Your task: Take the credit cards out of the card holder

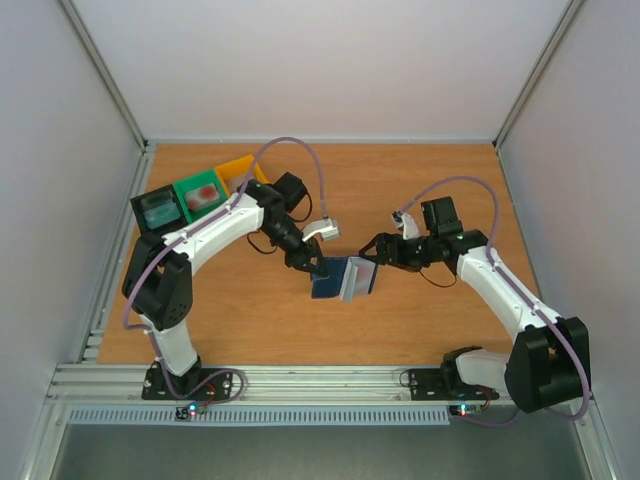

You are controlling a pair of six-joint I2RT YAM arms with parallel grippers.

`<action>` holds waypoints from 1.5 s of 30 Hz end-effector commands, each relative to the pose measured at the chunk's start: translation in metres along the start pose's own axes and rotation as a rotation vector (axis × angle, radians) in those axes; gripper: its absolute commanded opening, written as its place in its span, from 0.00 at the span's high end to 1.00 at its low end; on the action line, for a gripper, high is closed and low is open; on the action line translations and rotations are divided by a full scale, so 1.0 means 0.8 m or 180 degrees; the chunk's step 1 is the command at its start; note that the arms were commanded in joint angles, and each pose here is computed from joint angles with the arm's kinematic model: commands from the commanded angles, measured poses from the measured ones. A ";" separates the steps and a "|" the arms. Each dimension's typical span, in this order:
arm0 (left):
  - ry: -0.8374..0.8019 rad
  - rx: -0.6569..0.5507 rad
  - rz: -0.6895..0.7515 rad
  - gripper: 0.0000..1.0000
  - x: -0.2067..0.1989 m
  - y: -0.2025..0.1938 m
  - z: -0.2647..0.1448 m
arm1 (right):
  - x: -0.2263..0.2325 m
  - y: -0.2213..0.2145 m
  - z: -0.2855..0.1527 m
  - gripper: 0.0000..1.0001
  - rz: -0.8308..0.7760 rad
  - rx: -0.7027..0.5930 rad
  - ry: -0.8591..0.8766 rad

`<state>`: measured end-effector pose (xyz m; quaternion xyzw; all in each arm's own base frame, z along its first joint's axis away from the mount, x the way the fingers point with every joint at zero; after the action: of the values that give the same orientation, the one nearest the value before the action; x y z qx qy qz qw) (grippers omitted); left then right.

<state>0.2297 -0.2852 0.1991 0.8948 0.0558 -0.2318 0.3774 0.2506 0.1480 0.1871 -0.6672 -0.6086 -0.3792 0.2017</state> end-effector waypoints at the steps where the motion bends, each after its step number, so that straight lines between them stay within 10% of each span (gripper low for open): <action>1: -0.0112 0.0009 0.0228 1.00 -0.006 -0.005 -0.003 | -0.017 0.000 0.019 0.04 0.0059 0.0112 0.0002; 19: 0.0202 -0.0227 0.1046 1.00 -0.140 0.062 -0.130 | 0.159 -0.024 -0.147 0.01 -0.1732 -0.1169 0.1243; 29: 0.0439 -0.0860 0.1410 1.00 -0.271 0.084 -0.197 | 0.226 -0.070 -0.213 0.09 -0.2371 -0.0951 0.1651; 39: 0.0681 -0.1162 0.1927 1.00 -0.281 0.086 -0.193 | 0.248 -0.131 -0.247 0.10 -0.2788 -0.0563 0.2201; 45: 0.1158 -0.1350 0.1307 1.00 -0.244 0.104 -0.199 | 0.255 -0.116 -0.252 0.13 -0.2655 -0.1123 0.1932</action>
<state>0.1156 -0.2099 0.4211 0.8303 -0.0823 -0.0186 0.5510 0.0989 0.1546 0.4420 -0.2225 -0.6856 -0.6809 0.1295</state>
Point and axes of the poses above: each gripper's point midway between its finger pads, its own z axis out along the fingers, its own x axis along the line the jaws close on, y = z × x, the point moved 4 cm from there along -z, back along the fingers, and after that the axes turned 12 degrees about z, right-handed, at the moved point
